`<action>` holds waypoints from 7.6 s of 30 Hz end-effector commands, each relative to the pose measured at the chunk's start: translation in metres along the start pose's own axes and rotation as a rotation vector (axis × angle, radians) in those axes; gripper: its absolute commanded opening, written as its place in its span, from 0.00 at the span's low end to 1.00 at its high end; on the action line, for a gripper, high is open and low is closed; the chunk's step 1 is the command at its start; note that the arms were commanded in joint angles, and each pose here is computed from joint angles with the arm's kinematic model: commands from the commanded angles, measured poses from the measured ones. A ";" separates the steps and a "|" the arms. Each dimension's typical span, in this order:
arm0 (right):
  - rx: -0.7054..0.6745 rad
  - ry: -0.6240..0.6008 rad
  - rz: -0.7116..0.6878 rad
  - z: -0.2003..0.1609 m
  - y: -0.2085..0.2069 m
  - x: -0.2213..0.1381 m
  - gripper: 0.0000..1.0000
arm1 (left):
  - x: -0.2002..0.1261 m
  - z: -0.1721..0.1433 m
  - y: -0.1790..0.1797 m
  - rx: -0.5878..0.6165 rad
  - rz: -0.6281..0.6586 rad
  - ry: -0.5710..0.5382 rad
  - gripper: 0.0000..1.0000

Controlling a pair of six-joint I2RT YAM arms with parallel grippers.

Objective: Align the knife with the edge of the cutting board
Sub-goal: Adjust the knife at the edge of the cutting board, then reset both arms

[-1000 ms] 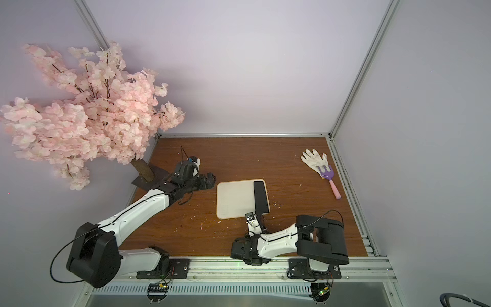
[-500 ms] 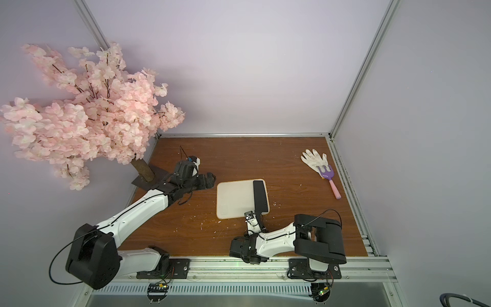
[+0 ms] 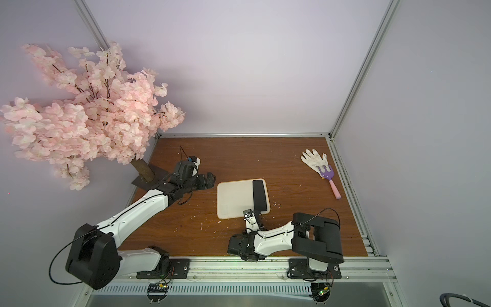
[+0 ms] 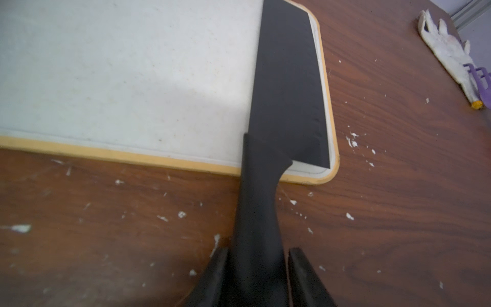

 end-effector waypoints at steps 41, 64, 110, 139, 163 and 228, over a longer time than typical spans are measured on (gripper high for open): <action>0.224 0.103 0.253 -0.012 -0.004 -0.001 0.32 | -0.005 0.002 0.002 0.004 -0.012 -0.013 1.00; 0.199 0.094 0.193 -0.004 0.001 0.002 0.30 | -0.011 0.014 0.010 -0.003 -0.024 -0.068 1.00; 0.181 0.055 0.115 0.002 -0.013 -0.003 0.26 | -0.007 0.013 0.015 -0.006 0.001 -0.065 1.00; 0.187 0.036 0.203 0.011 -0.012 -0.014 0.81 | -0.011 0.017 0.017 -0.013 0.006 -0.082 1.00; 0.306 -0.103 0.452 0.145 -0.086 -0.016 0.99 | -0.024 0.012 0.030 -0.089 0.056 -0.119 1.00; 0.514 -0.386 -0.293 0.088 -0.325 0.108 0.99 | -0.027 0.052 0.157 0.075 0.461 -0.744 0.99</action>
Point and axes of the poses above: each gripper's point midway between its finger pads, its own x axis out along the fingers, its own y axis along the line the jaws close on, z = x × y, the point moved 3 cm from there along -x, back along the fingers, and after that the axes turned 3 degrees about -x, right-handed, at the moved point
